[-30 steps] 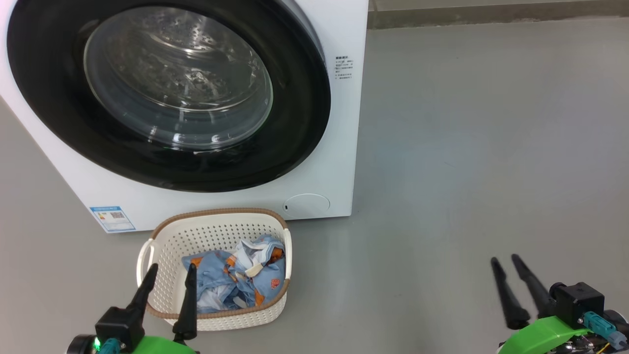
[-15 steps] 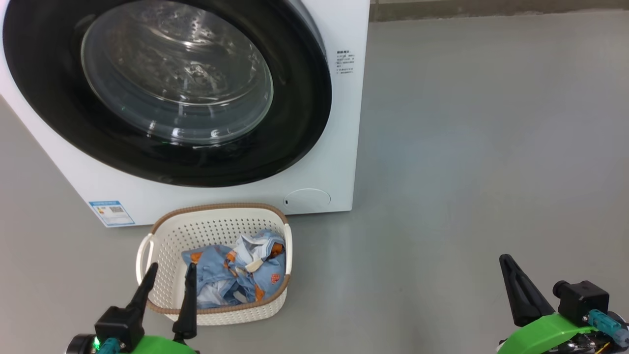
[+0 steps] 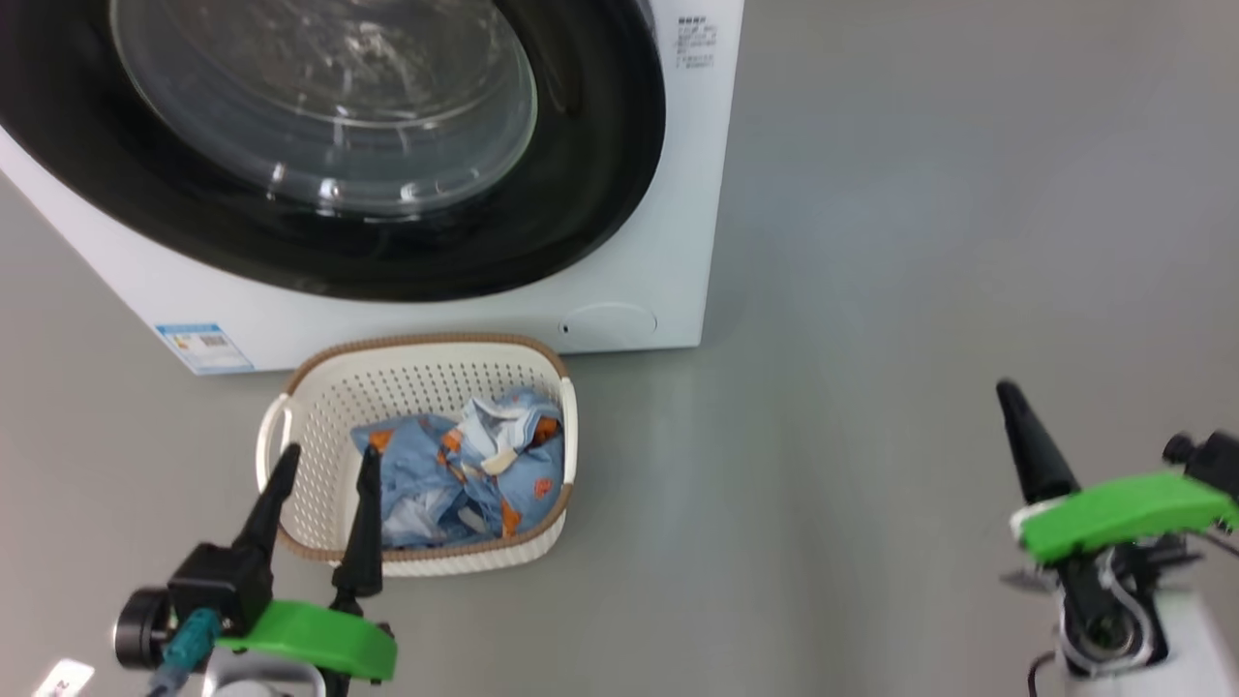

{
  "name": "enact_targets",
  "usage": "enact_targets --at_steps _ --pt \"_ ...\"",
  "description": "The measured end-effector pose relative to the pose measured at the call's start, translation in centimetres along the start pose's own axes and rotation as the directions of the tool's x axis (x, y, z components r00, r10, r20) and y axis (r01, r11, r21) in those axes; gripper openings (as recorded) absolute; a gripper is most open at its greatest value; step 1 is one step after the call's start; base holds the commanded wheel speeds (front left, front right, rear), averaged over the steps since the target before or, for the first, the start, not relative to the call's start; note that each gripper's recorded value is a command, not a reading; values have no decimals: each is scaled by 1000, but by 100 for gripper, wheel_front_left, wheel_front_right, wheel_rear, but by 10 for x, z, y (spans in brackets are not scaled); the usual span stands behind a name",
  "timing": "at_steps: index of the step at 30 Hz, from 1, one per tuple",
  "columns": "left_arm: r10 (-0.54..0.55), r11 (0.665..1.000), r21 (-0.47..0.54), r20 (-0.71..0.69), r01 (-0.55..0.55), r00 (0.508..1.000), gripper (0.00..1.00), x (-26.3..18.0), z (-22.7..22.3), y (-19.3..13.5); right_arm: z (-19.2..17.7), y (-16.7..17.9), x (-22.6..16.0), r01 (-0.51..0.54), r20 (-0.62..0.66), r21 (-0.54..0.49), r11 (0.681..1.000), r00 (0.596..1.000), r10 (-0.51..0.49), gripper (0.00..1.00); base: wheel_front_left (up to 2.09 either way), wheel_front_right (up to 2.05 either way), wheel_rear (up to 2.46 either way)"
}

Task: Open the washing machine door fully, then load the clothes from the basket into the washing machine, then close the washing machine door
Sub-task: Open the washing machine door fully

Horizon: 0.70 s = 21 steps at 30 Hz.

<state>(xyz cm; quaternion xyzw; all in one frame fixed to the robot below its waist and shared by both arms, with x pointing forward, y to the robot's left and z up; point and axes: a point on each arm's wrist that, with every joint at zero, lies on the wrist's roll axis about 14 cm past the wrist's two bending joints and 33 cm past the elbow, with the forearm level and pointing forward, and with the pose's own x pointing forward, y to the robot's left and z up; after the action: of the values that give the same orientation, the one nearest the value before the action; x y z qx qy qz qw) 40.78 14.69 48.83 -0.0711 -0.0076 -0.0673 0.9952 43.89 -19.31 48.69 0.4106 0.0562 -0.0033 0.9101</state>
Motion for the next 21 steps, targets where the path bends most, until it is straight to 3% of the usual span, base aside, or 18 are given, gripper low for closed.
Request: enact_targets --at_steps 3,9,15,21 --pt "-2 1000 1 1 2 1000 100 10 -1 1 2 3 23 -10 -25 170 985 1000 14 0 0 0 0" --pt "-7 1000 -4 -10 7 1000 100 29 -10 3 -1 16 72 -37 -84 422 906 993 80 0 0 0 0" --pt "-1 1000 -12 -29 0 1000 100 43 -21 8 -15 44 121 -66 -162 548 834 970 183 0 0 0 0" --pt "6 1000 -3 -35 -6 999 100 53 -26 15 -28 89 163 -118 -219 636 763 920 325 0 0 0 0"
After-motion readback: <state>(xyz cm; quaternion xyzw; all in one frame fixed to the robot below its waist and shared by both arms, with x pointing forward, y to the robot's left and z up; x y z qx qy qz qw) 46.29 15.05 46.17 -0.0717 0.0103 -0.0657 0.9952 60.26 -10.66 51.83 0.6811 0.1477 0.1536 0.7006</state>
